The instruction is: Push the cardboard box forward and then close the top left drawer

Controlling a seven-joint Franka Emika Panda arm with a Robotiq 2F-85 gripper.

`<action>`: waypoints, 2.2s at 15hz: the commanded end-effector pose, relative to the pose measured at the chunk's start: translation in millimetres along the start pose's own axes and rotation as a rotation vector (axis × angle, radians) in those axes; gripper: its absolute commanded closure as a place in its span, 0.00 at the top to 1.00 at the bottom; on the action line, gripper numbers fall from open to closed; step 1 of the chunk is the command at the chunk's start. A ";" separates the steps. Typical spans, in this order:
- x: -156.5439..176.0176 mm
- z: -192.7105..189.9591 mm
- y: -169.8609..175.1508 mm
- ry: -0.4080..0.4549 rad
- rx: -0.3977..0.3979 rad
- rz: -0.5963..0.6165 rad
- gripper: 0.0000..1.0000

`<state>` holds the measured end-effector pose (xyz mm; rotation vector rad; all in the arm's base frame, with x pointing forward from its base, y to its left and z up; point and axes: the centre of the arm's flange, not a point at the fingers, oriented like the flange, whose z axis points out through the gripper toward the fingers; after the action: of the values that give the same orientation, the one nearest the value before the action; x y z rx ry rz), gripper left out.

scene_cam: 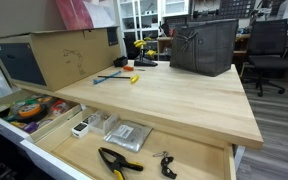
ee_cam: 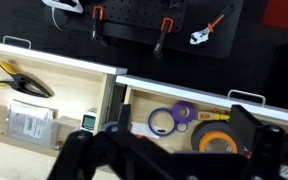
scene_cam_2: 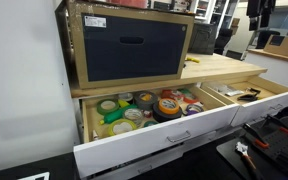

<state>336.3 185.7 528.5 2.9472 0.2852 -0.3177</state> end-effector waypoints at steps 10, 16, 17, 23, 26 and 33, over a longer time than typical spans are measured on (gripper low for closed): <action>113.9 48.5 6.9 0.065 -0.135 -0.325 1.00; 220.8 106.1 -60.3 0.213 -0.155 -0.529 1.00; 230.6 118.3 -66.7 0.230 -0.165 -0.574 1.00; 260.1 129.5 -89.6 0.278 -0.202 -0.828 1.00; 263.5 131.6 -90.9 0.259 -0.212 -0.975 1.00; 266.1 136.3 -86.6 0.202 -0.259 -1.243 1.00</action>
<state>521.2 287.0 319.8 2.2750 1.8231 -0.0931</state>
